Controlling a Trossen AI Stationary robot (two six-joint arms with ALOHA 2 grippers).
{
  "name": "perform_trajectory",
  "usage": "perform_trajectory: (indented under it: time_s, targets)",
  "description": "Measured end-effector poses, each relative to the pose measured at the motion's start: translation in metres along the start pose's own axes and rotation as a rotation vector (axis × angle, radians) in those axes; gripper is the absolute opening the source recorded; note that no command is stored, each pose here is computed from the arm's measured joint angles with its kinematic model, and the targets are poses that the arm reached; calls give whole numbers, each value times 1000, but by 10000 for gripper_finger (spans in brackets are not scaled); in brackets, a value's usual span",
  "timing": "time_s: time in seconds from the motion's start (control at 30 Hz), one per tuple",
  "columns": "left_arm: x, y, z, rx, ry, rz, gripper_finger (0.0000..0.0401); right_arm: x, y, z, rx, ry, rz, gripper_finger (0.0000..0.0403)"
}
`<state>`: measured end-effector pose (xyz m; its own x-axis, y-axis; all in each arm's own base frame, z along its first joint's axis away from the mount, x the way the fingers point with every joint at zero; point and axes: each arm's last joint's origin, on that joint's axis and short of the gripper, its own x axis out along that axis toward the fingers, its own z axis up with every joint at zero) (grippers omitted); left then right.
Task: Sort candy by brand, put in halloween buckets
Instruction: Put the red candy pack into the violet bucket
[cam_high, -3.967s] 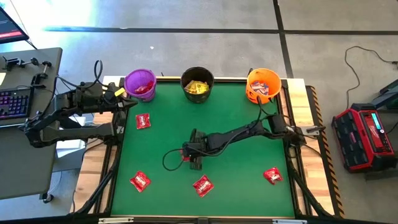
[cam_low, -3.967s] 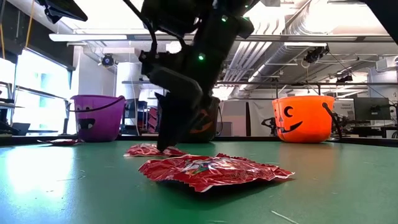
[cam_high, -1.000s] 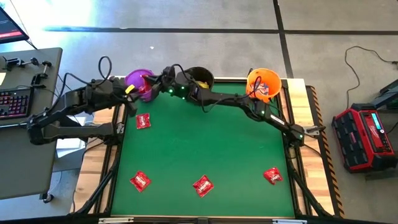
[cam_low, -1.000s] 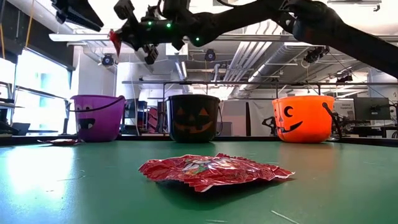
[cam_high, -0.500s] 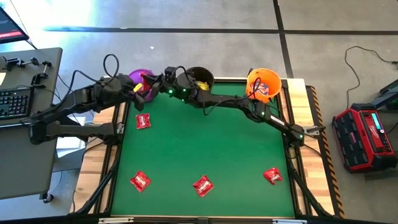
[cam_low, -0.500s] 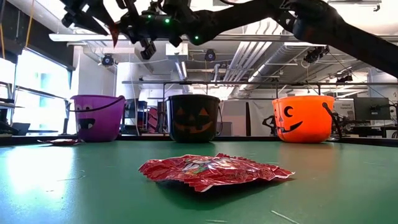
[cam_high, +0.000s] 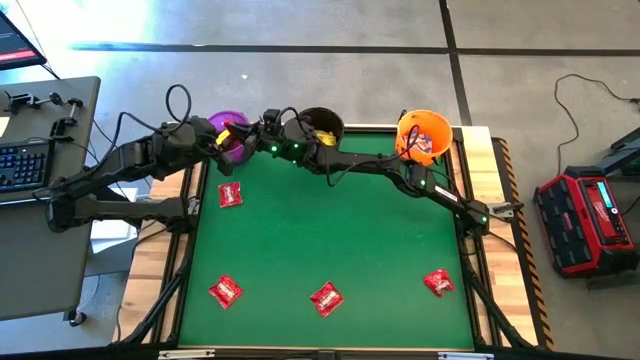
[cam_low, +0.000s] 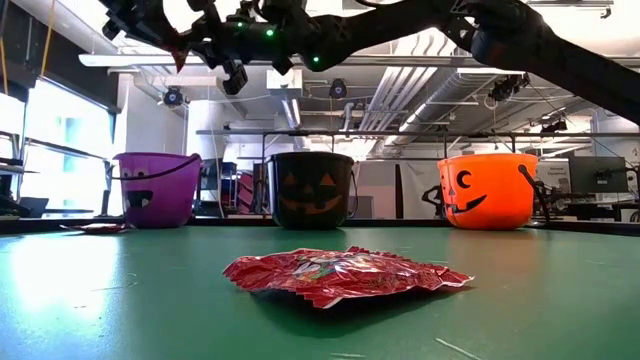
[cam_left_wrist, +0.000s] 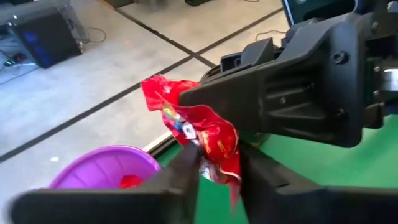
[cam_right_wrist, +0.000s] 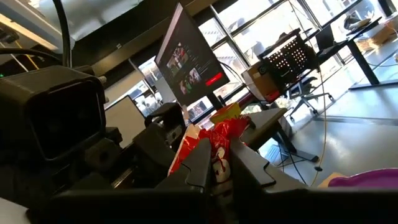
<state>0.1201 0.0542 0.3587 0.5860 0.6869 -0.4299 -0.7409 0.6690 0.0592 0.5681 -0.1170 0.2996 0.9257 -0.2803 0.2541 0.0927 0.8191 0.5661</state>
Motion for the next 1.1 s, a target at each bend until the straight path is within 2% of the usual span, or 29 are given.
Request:
perform_trajectory:
  time_s: [0.13,0.4,0.57,0.7,0.93,1.1]
  targets:
    - [0,0,0,18,2,6,17,0,-2,1,-10,12,-9,55]
    - [-1,4,0,49,14,59,26,0,-15,12,-10,52,-32,148]
    - [-1,13,1,34,42,127,17,-2,-20,36,-54,96,-89,182]
    - [7,20,-1,40,111,165,16,-10,-25,59,-75,217,-145,185]
    - [50,26,-12,70,386,204,15,-41,-26,100,-213,496,-301,183]
    - [92,40,-20,60,560,233,15,-69,-21,131,-322,634,-429,147]
